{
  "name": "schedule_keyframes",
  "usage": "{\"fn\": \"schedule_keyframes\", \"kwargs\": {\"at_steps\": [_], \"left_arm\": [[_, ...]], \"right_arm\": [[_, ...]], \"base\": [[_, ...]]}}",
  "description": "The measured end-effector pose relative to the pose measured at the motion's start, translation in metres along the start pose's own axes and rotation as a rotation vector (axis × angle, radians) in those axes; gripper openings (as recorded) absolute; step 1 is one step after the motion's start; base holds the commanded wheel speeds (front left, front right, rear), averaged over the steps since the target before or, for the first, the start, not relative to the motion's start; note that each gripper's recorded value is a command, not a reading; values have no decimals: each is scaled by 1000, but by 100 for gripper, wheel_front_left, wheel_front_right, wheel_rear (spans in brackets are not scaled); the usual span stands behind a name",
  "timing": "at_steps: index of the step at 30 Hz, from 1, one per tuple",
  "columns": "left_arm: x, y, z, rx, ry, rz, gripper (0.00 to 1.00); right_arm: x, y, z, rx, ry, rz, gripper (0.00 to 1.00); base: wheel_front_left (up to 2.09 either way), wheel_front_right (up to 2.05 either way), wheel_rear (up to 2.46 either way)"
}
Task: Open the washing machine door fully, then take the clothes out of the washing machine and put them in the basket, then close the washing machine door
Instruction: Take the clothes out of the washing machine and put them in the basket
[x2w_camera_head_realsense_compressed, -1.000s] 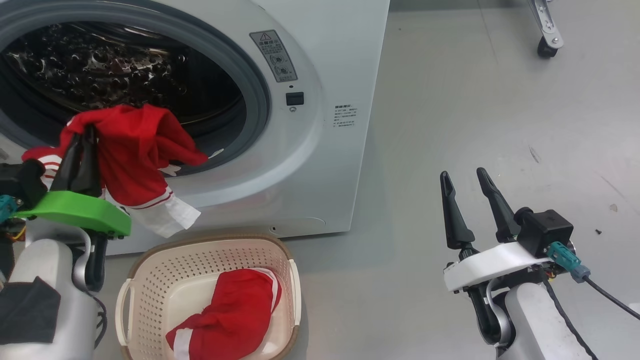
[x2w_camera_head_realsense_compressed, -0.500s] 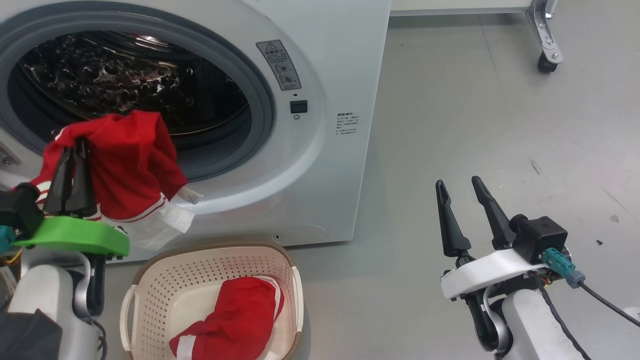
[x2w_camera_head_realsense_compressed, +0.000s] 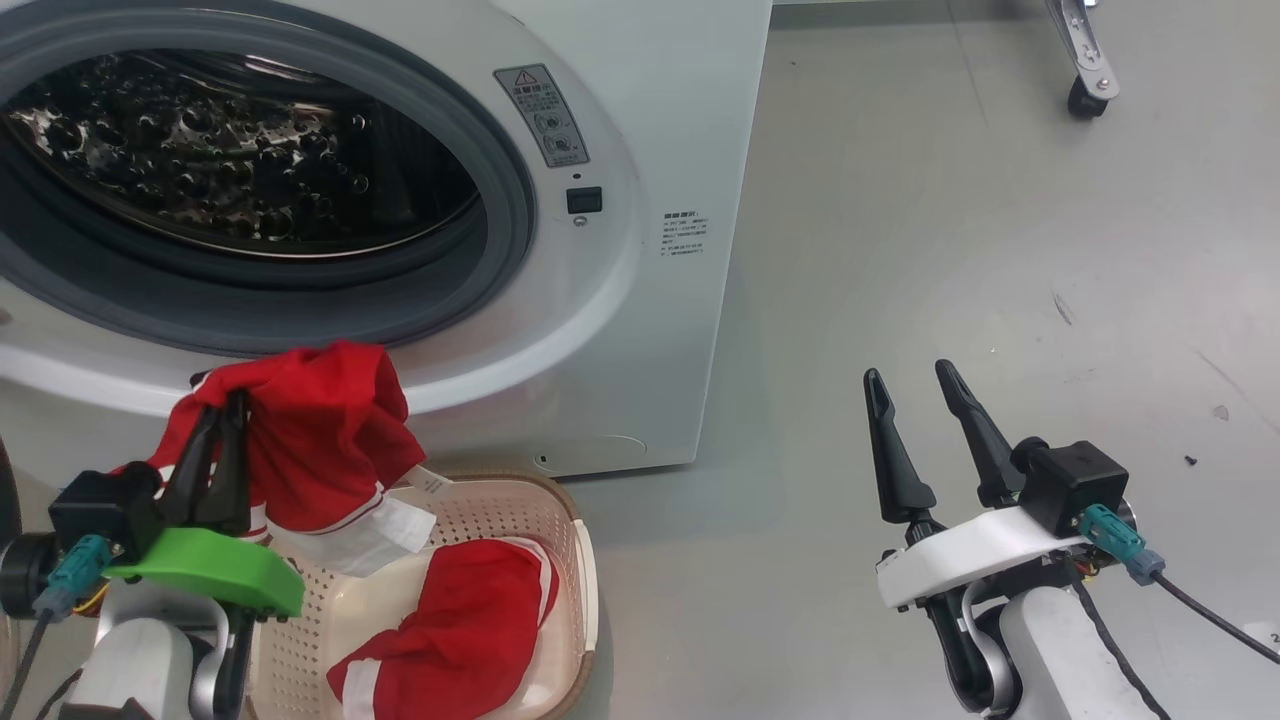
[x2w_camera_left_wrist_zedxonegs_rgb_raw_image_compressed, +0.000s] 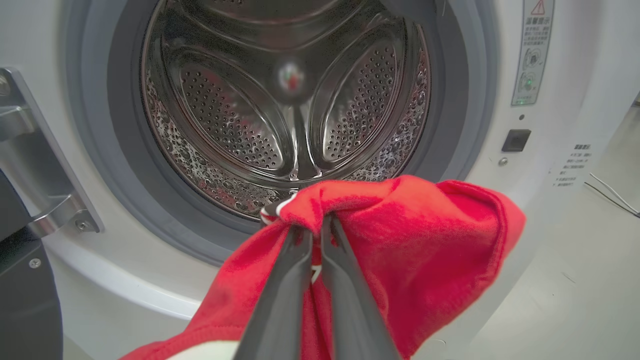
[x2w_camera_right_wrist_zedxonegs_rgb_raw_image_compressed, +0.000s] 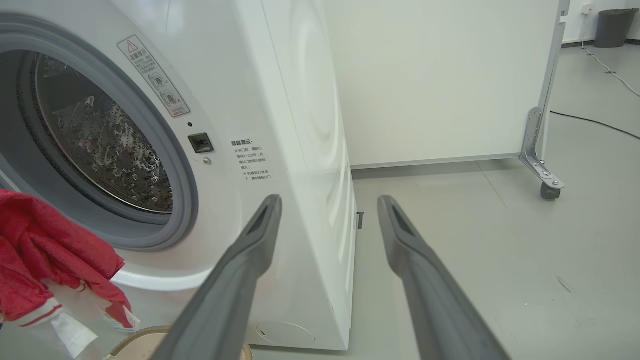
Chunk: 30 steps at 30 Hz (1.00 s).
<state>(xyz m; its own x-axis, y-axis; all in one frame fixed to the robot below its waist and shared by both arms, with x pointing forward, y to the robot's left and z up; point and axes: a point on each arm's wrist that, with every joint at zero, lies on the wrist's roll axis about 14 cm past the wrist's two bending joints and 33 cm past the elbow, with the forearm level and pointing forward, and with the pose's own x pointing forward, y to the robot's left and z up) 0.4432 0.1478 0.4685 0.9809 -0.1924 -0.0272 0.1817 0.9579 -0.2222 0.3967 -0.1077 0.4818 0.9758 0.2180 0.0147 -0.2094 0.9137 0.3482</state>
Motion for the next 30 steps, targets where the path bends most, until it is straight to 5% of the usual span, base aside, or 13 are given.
{"fn": "schedule_keyframes", "kwargs": {"at_steps": [30], "left_arm": [[-41, 11, -188, -28, 632, 22, 0]], "right_arm": [[18, -42, -32, -3, 83, -94, 100]], "base": [[0, 0, 0]]}}
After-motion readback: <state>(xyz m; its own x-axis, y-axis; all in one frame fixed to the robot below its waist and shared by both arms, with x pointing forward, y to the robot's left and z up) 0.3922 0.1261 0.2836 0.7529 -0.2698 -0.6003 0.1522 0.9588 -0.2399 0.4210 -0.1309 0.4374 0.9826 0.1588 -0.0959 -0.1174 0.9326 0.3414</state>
